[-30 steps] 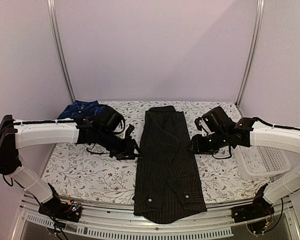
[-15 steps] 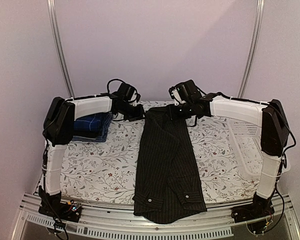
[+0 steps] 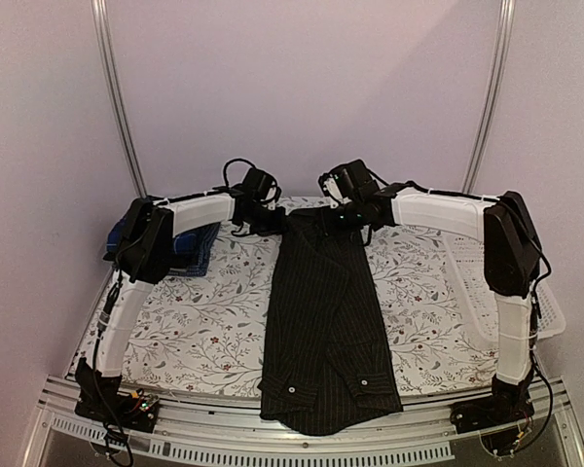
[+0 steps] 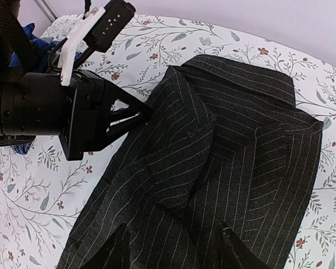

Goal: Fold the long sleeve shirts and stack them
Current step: Smooth out the rectangle-folded shirt at the center of the board.

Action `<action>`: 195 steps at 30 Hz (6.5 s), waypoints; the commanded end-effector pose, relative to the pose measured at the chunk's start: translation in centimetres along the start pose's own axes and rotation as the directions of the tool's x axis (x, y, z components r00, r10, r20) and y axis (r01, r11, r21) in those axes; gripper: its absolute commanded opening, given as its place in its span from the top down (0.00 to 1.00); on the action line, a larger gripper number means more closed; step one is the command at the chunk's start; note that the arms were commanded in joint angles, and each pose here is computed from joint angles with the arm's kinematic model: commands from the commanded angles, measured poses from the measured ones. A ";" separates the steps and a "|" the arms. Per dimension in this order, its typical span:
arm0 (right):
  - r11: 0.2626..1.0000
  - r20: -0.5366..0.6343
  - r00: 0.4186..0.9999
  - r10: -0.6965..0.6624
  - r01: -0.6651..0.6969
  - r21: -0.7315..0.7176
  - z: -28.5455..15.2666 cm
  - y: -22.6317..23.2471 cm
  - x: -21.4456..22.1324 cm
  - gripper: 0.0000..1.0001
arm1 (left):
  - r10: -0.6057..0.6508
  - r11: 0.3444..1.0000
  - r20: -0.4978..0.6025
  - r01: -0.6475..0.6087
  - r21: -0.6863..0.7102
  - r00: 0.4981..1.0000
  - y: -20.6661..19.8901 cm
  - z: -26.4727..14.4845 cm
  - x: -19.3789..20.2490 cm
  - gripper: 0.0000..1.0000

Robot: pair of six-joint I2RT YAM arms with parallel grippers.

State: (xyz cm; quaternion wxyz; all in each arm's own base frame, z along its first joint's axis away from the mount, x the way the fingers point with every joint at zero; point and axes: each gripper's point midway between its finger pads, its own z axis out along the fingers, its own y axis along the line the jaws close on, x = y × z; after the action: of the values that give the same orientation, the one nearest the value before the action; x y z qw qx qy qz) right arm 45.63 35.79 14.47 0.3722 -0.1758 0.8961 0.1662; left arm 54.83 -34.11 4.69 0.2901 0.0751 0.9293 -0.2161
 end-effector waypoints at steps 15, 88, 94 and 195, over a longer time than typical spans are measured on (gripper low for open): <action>0.992 -0.058 0.995 -0.080 0.074 -0.098 3.0 2.1 2.1 0.40 | 0.000 1.000 0.079 0.000 0.000 0.997 2.3 -1.9 -2.6 1.00; 0.825 -0.280 0.884 0.374 -0.455 -0.335 1.4 -0.3 10.0 0.58 | -0.151 0.925 -0.051 0.160 0.344 0.987 -3.0 -4.3 -1.7 1.00; 0.809 -0.288 0.872 0.397 -0.480 -0.338 1.5 -0.3 10.1 0.71 | -0.206 0.896 -0.032 0.202 0.396 0.978 -2.4 -5.1 -2.5 1.00; 0.973 -0.092 0.971 0.221 -0.226 -0.052 0.7 -3.5 7.5 0.59 | -0.116 0.993 0.218 0.119 0.000 0.969 9.7 -4.5 -9.0 0.56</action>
State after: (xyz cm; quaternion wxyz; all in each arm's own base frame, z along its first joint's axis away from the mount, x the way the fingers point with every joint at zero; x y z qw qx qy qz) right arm 41.87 31.82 2.95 0.2630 -0.0887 0.9341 0.2245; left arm 63.32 -23.12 2.73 0.3266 -0.0277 0.9145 -0.2373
